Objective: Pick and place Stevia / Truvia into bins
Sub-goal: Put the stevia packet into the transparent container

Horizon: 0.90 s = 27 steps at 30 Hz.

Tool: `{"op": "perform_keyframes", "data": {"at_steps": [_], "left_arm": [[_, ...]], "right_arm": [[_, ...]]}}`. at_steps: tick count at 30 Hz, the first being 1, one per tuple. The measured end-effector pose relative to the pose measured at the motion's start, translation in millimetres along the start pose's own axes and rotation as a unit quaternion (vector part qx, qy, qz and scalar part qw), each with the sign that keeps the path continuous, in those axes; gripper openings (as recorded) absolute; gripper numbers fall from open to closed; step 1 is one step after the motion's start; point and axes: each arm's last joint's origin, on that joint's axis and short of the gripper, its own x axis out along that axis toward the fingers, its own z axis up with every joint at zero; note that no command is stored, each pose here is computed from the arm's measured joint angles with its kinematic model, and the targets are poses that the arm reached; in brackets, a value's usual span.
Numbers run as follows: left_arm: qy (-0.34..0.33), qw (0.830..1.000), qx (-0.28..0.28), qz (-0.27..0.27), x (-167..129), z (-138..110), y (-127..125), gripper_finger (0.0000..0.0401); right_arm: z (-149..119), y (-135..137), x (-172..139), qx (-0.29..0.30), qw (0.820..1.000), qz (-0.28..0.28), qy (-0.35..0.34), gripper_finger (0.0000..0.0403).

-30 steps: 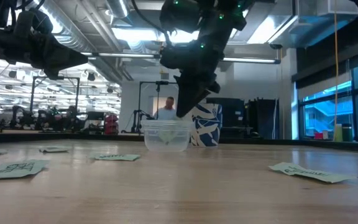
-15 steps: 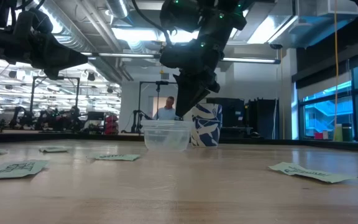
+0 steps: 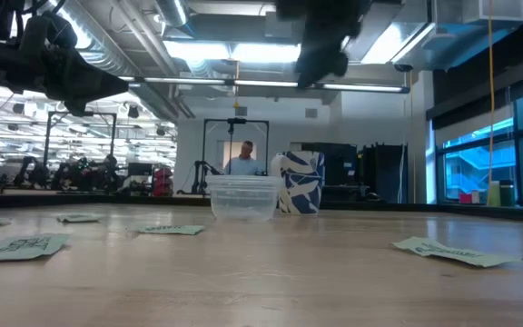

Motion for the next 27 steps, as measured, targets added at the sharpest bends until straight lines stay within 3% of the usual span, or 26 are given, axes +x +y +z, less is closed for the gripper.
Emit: {"op": "perform_keyframes", "data": {"at_steps": [6, 11, 21, 27], "left_arm": [[-0.003, 1.000, -0.001, -0.001, 0, 1, 0, 0.0022], [-0.002, 1.000, -0.001, -0.001, 0, 0, 0, 0.0022], [-0.002, 1.000, -0.002, -0.001, 0, 1, 0, 0.0022], [-0.002, 1.000, -0.002, -0.001, 0, 1, 0, 0.0022]], "right_arm": [[-15, 25, -26, -0.012, 1.000, 0.022, 0.004, 0.0155], [-31, 45, -26, -0.057, 0.997, 0.027, 0.041, 0.0155], [-78, 59, 28, -0.091, 0.989, 0.074, 0.084, 0.0148], [-103, 55, 62, -0.114, 0.988, 0.098, 0.039, 0.0131]]}}
